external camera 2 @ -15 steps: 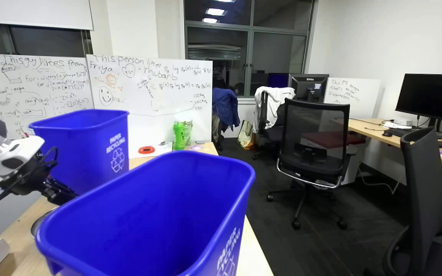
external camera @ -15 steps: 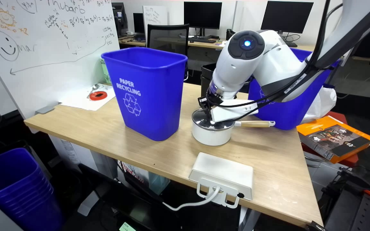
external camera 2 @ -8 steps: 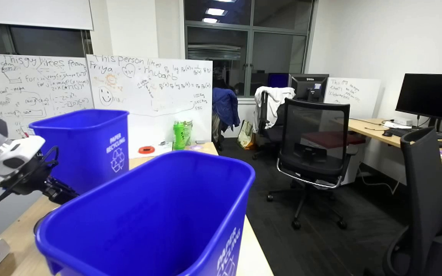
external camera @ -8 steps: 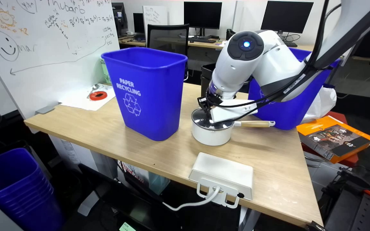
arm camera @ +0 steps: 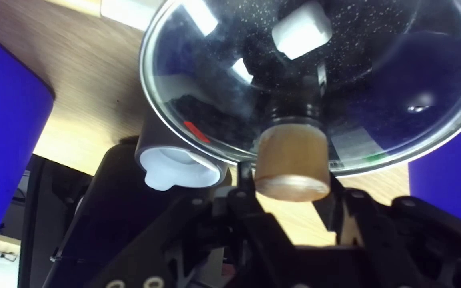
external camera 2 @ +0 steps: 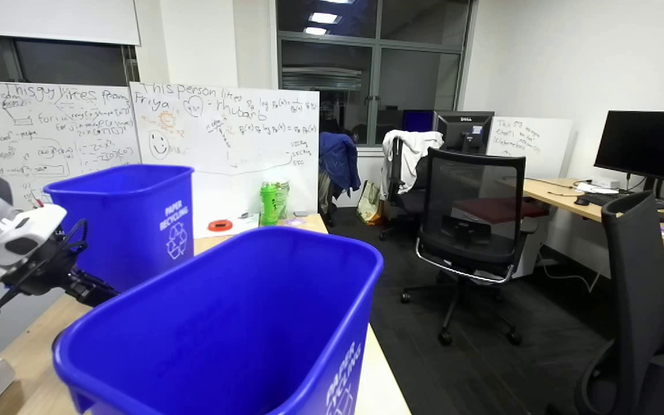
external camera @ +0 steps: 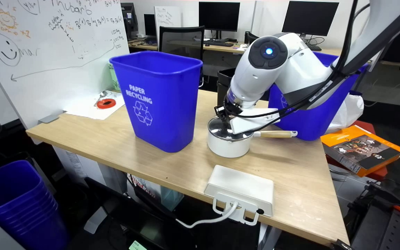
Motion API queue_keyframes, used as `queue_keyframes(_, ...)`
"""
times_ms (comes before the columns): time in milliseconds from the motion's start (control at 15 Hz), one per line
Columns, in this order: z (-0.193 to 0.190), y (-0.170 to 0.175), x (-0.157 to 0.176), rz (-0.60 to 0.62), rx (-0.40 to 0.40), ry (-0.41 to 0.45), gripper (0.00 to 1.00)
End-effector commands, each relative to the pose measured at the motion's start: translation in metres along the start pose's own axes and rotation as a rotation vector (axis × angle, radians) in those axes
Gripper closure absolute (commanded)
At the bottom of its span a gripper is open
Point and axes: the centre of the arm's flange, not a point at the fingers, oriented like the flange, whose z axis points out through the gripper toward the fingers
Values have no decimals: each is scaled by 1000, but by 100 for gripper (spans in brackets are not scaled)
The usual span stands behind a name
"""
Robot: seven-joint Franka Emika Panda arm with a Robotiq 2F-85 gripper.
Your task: Place the lid on the white pot
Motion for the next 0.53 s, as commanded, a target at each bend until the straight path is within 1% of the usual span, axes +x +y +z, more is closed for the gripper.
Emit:
queue_keyframes(0,6,2,-7,-6,-18,10,85)
queue_keyframes(467,8,3,-15,-23,-23,27,85)
